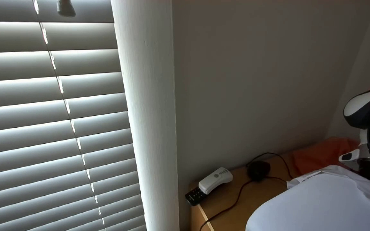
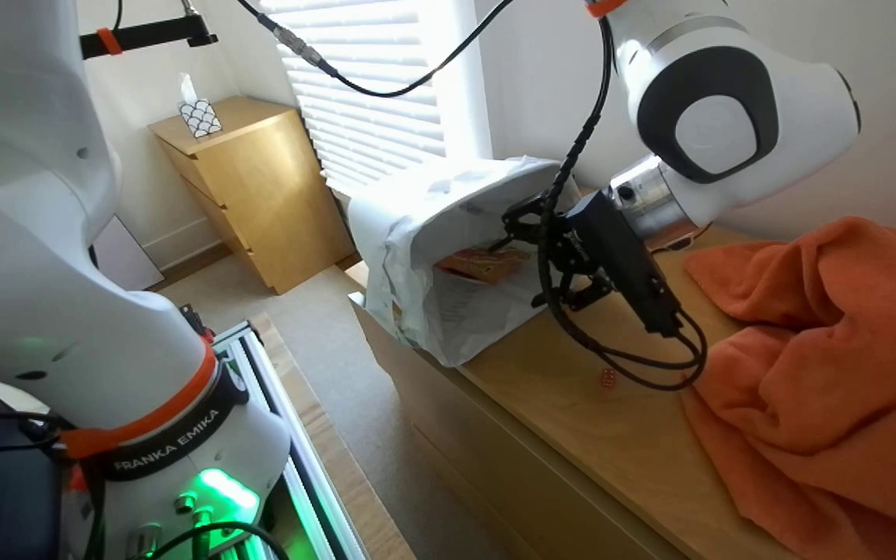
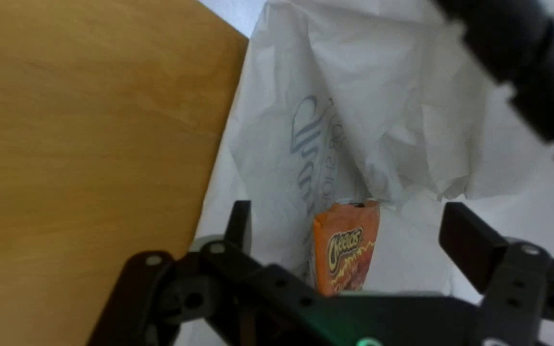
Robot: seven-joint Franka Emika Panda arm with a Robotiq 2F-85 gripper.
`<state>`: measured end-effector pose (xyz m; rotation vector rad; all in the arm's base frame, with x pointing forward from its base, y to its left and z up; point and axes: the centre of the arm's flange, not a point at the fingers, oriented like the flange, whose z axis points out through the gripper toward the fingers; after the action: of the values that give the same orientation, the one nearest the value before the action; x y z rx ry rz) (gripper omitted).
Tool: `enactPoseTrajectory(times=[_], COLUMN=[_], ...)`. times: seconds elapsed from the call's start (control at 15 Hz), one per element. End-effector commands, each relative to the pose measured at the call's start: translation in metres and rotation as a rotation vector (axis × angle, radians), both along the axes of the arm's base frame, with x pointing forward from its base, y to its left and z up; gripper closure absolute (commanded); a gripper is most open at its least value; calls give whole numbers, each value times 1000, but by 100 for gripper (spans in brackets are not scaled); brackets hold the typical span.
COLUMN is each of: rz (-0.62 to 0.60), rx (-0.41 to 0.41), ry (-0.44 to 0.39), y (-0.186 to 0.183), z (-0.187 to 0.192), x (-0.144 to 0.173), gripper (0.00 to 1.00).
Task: Put the orange packet in the white bin then place the bin upright.
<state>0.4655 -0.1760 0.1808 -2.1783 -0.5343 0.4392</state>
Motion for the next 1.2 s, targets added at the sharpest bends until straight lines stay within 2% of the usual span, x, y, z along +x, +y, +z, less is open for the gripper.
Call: enactPoseTrajectory(times=[0.0, 0.27, 0.8, 0.93, 1.13], rz=[28, -8, -108, -169, -276], rx=[-68, -89, -14, 12, 8], ry=[23, -24, -142, -113, -25], y=[-20, -35, -22, -14, -1], z=[31, 64, 117, 124, 122], x=[-15, -23, -14, -8, 2], gripper=[0, 0, 0, 0, 0])
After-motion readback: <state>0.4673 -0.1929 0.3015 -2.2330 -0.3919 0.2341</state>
